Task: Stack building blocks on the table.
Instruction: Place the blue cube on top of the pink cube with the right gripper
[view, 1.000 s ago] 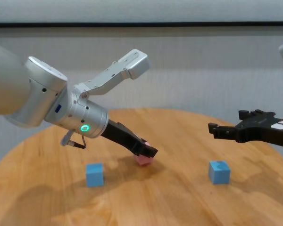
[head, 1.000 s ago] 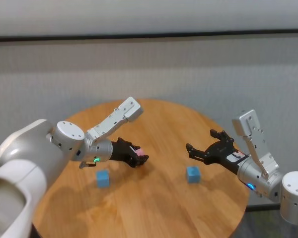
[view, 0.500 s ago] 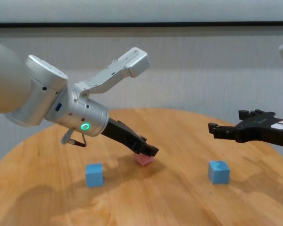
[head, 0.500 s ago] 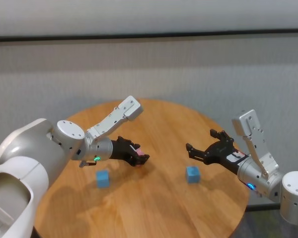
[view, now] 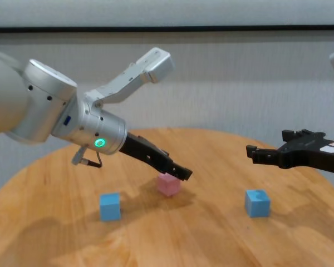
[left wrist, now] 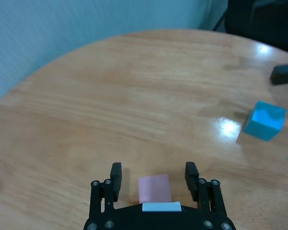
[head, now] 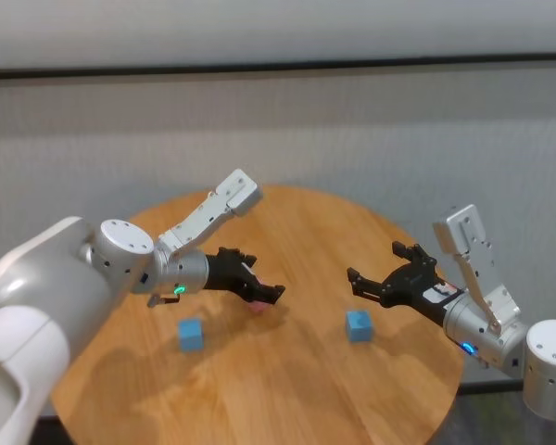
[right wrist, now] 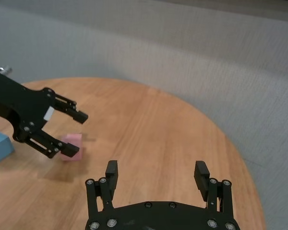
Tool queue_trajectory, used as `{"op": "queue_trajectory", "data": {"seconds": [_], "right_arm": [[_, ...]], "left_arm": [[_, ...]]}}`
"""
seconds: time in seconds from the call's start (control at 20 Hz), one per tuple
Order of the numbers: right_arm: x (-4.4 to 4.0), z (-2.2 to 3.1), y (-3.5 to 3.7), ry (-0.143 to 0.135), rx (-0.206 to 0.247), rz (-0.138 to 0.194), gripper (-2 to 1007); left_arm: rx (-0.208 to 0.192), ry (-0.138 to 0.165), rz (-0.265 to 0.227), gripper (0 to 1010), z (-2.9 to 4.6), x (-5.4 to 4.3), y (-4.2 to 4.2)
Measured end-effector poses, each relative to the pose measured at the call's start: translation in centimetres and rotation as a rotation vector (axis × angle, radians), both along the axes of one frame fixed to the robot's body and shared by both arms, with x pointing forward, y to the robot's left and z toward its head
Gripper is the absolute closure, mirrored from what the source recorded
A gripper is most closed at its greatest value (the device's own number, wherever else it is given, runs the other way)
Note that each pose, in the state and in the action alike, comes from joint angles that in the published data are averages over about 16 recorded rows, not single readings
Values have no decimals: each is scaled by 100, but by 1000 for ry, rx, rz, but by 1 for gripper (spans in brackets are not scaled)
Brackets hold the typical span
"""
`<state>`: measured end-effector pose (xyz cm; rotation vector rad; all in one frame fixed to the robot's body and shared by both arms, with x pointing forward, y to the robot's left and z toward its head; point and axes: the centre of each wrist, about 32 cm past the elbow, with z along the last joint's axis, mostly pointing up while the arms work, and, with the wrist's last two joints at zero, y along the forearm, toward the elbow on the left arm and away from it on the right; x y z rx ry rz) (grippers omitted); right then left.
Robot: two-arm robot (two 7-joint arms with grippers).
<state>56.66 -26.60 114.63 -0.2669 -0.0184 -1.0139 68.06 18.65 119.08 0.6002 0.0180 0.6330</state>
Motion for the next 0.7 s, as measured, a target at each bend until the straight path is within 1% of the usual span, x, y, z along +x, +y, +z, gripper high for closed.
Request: {"op": "queue_trajectory", "data": {"seconds": [0.2,0.35,0.5,0.7], "right_arm": [[0,0,0,0,0,0,4],[0,0,0,0,0,0,5],[0,0,0,0,0,0,5],[0,0,0,0,0,0,5]], "left_arm": [[-14,-18,9,97,77,-32,42],[-20,-34,19,48,145,-82,92],[-20,-49,32,21,203,-140,151],[-15,-64,57,8,256,-235,241]]}}
